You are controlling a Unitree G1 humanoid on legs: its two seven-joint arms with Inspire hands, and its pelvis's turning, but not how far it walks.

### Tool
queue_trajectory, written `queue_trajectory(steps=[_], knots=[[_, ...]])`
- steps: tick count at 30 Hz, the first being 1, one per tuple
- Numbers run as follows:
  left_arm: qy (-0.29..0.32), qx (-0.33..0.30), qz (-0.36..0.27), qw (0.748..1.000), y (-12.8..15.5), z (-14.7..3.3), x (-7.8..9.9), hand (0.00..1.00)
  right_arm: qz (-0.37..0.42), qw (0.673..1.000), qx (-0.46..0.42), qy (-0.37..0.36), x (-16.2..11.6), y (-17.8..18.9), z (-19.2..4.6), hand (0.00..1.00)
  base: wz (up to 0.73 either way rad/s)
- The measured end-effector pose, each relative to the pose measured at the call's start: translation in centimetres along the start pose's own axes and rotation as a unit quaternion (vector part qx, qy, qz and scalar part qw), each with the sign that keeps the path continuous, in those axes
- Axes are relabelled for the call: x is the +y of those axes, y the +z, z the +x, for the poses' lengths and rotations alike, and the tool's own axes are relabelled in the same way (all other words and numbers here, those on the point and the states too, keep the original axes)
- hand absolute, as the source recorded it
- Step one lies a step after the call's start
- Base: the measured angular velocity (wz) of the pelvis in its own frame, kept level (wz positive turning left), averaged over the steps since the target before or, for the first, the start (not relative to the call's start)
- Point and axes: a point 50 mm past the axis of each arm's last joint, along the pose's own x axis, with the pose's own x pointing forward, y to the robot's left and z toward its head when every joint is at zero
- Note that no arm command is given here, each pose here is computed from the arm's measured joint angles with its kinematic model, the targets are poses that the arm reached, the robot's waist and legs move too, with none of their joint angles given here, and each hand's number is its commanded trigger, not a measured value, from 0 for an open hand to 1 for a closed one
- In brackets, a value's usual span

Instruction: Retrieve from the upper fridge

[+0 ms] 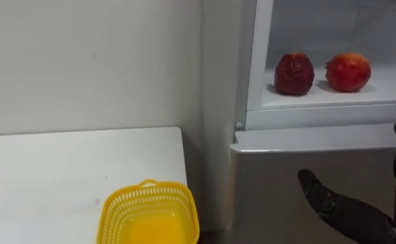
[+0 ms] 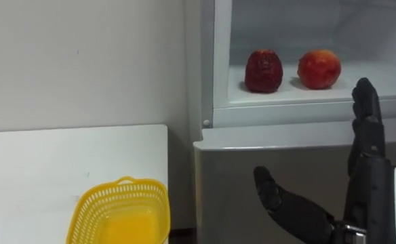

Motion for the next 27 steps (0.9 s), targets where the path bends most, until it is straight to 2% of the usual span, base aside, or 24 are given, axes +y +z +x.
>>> queue_trajectory(steps=[3,18,27], knots=[[-0.008,-0.005,0.008,1.000,0.2,0.0,0.0,0.00,-0.001,1.000,-0.007,0.012,-0.2,0.0,0.5,0.00,0.05],[-0.028,0.014,0.032,0.999,-0.1,0.0,0.2,0.00,-0.006,1.000,-0.010,-0.015,-0.9,-2.0,5.1,0.00,0.08],[-0.013,0.017,0.039,0.999,0.5,0.1,1.0,0.00,-0.026,0.999,0.012,-0.017,-1.0,-3.0,6.8,0.00,0.05]])
